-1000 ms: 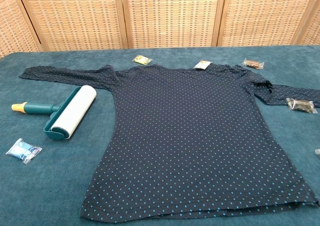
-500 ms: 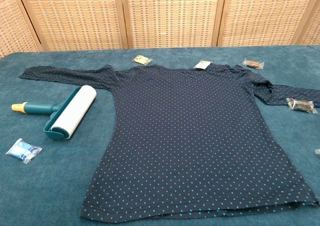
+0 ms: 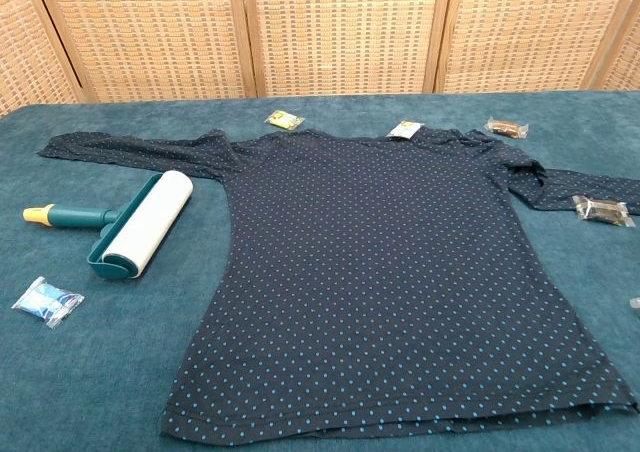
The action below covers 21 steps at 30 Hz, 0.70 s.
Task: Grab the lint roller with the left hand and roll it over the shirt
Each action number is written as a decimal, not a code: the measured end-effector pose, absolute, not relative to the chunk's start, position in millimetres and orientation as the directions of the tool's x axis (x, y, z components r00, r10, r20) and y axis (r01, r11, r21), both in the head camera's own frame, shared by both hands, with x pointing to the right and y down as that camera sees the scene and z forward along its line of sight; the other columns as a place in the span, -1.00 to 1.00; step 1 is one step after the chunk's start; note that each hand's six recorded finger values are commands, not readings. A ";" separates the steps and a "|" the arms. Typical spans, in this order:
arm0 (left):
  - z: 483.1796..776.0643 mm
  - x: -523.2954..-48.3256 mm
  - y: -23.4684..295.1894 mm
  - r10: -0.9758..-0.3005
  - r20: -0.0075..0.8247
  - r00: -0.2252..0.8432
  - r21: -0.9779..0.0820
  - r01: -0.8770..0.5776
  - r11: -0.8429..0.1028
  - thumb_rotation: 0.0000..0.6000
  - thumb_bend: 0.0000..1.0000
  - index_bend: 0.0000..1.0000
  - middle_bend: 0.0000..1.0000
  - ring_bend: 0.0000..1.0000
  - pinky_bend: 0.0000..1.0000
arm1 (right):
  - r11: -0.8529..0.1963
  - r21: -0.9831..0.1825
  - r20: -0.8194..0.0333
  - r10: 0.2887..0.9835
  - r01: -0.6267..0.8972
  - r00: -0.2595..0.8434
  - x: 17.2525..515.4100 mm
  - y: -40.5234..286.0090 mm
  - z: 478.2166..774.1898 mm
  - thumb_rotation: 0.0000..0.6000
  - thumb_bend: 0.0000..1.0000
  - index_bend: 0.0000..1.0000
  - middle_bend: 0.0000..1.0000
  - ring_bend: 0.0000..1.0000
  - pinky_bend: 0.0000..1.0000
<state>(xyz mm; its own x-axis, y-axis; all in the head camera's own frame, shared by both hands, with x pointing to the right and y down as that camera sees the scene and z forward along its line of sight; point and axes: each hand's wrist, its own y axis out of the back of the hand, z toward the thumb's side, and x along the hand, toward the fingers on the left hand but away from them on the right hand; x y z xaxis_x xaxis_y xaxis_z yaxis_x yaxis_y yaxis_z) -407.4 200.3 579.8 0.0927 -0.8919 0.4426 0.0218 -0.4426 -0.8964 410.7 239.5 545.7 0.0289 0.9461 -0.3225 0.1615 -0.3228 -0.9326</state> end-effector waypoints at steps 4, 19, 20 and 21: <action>582.3 -409.2 186.5 -0.886 0.454 0.098 -0.891 0.044 -0.452 1.00 -0.98 -1.00 -1.00 -1.00 -1.00 | -0.322 -0.933 -0.323 0.946 0.161 0.024 411.8 238.8 546.2 1.00 -0.73 -1.00 -1.00 -1.00 -1.00; 619.3 -410.3 113.1 -0.833 0.542 0.110 -0.837 0.159 -0.523 1.00 -0.96 -1.00 -0.11 -0.16 -0.08 | -0.344 -0.928 -0.349 0.937 0.145 -0.006 419.1 236.0 557.2 1.00 -0.73 -1.00 -1.00 -1.00 -1.00; 622.2 -409.4 109.9 -0.829 0.549 0.111 -0.833 0.160 -0.530 1.00 -0.95 -1.00 -0.04 -0.10 -0.04 | -0.346 -0.927 -0.351 0.936 0.143 -0.007 419.3 235.9 558.0 1.00 -0.73 -1.00 -1.00 -1.00 -1.00; 627.7 -407.5 104.8 -0.819 0.562 0.115 -0.824 0.161 -0.543 1.00 -0.94 -1.00 0.15 0.05 0.08 | -0.348 -0.927 -0.352 0.936 0.140 -0.007 419.3 235.7 558.8 1.00 -0.73 -1.00 -1.00 -1.00 -1.00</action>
<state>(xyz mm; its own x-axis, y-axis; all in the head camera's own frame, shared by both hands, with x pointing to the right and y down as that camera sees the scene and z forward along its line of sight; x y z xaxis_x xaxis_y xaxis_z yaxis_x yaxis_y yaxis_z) -407.5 104.8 627.7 0.1147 -0.8189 0.5623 0.1614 -0.5432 -0.8240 419.3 235.7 558.8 -0.0074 0.9359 -0.3522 0.1403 -0.3478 -0.9270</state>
